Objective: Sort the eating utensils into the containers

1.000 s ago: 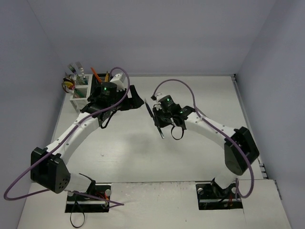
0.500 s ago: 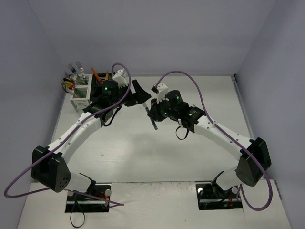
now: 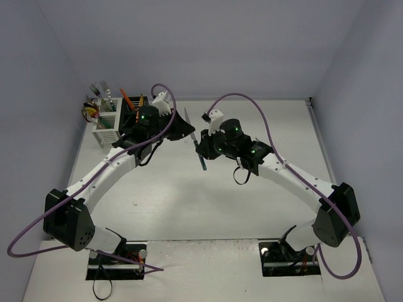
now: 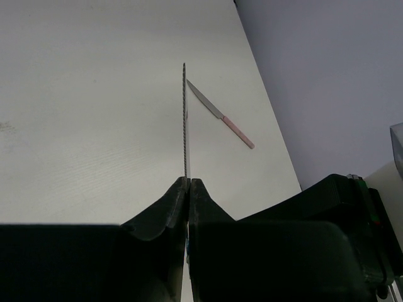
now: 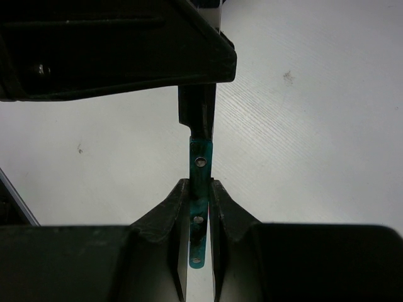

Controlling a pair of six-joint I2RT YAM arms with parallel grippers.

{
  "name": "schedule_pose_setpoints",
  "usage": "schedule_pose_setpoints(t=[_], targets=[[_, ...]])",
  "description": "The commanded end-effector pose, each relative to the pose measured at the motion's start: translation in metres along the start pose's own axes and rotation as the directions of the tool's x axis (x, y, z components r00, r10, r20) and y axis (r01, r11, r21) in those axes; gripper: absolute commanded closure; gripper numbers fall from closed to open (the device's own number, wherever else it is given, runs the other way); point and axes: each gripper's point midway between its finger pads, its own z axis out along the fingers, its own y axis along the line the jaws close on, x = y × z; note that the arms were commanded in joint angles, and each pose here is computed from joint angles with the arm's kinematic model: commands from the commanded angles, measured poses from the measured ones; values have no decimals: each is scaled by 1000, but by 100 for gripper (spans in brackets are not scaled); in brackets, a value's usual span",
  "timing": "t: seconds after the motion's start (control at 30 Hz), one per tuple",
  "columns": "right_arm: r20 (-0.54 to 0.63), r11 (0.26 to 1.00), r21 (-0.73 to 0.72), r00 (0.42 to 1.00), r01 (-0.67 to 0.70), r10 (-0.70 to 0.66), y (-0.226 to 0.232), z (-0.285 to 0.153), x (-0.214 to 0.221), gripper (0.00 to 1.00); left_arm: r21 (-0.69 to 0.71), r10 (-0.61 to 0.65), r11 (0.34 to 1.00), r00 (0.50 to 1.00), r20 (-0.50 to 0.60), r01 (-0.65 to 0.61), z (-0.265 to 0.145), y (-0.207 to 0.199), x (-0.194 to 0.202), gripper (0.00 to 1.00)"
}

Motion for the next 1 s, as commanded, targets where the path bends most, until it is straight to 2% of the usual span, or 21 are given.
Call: schedule_pose_setpoints(t=[0.0, 0.2, 0.3, 0.4, 0.5, 0.57, 0.67, 0.83, 0.97], targets=[[166, 999, -25, 985, 47, -42, 12, -12, -48, 92, 111, 74, 990, 993, 93, -84, -5, -37, -30, 100], [166, 1000, 15, 986, 17, -20, -5, -13, -47, 48, 40, 184, 981, 973, 137, -191, -13, -31, -46, 100], [176, 999, 49, 984, -13, 4, -22, -20, -49, 29, -56, 281, 960, 949, 146, -276, -23, -17, -63, 100], [189, 993, 104, 981, -51, 31, -48, -32, -47, 16, -227, 370, 917, 911, 183, -327, -42, 11, -96, 100], [199, 981, 173, 979, -85, 50, -74, -45, -42, 9, -403, 500, 823, 848, 179, -400, -66, 39, -130, 100], [203, 968, 229, 978, -102, 55, -88, -57, -38, 5, -557, 572, 730, 799, 183, -396, -88, 59, -162, 100], [197, 949, 292, 979, -116, 59, -105, -68, -30, 3, -682, 644, 620, 748, 160, -388, -109, 87, -197, 100], [190, 925, 358, 980, -128, 62, -117, -80, -23, 0, -793, 696, 516, 698, 169, -322, -118, 123, -245, 100], [179, 905, 402, 981, -138, 70, -126, -89, -17, 0, -830, 701, 463, 702, 126, -312, -101, 156, -258, 100]])
